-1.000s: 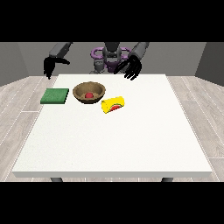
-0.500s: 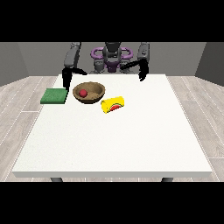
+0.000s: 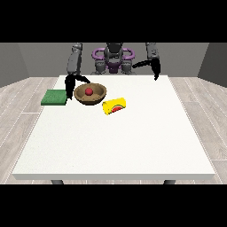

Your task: Pick the cup and pour the ball into the bowl, then pick the bowl and place it on the pad

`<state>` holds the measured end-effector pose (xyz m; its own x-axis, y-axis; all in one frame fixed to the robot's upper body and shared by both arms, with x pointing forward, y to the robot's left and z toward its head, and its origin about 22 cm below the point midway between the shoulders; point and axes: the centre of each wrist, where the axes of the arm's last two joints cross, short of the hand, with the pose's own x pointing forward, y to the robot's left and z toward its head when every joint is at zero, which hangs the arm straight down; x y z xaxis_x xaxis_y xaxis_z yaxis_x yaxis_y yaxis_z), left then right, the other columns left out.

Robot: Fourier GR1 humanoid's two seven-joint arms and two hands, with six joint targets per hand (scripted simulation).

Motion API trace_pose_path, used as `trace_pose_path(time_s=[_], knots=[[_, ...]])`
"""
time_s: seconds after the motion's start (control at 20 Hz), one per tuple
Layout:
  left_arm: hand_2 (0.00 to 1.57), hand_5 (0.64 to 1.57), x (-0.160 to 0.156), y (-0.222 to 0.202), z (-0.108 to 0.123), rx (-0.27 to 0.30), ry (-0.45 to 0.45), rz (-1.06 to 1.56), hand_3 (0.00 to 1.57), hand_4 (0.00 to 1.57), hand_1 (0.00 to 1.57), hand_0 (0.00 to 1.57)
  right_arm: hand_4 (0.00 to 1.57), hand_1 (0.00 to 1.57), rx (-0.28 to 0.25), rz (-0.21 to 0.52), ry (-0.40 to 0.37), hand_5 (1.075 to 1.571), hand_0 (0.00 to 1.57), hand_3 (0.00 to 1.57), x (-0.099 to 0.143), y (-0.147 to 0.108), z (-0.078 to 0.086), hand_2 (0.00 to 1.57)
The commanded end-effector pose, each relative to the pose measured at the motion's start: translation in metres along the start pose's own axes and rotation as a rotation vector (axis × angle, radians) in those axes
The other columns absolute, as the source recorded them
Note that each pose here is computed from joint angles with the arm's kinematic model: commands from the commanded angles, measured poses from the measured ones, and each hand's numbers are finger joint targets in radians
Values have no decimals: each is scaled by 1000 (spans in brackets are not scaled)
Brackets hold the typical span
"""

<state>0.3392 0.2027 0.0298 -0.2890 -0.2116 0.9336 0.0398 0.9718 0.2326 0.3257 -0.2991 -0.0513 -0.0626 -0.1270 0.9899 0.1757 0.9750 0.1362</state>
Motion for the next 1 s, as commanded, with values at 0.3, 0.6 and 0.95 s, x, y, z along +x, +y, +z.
trace_pose_path(time_s=[0.3, 0.6, 0.95], knots=[[0, 1566, 17, 14, -6, 14, -61, -4, 0, 0, 0, 0, 142, 0, 24, 10, -9, 1564, 0, 0, -25, 31, -5, 0], [0, 1569, 39, 21, -15, -2, -123, 2, 0, 0, 0, 0, 437, 785, -207, -20, 187, 1533, 785, 0, -52, 4, 19, 391], [0, 1531, 34, 8, -9, -103, -121, 39, 0, 655, 0, 0, 938, 1571, -307, 534, 215, 1558, 1571, 1562, -43, -32, 24, 1571]])
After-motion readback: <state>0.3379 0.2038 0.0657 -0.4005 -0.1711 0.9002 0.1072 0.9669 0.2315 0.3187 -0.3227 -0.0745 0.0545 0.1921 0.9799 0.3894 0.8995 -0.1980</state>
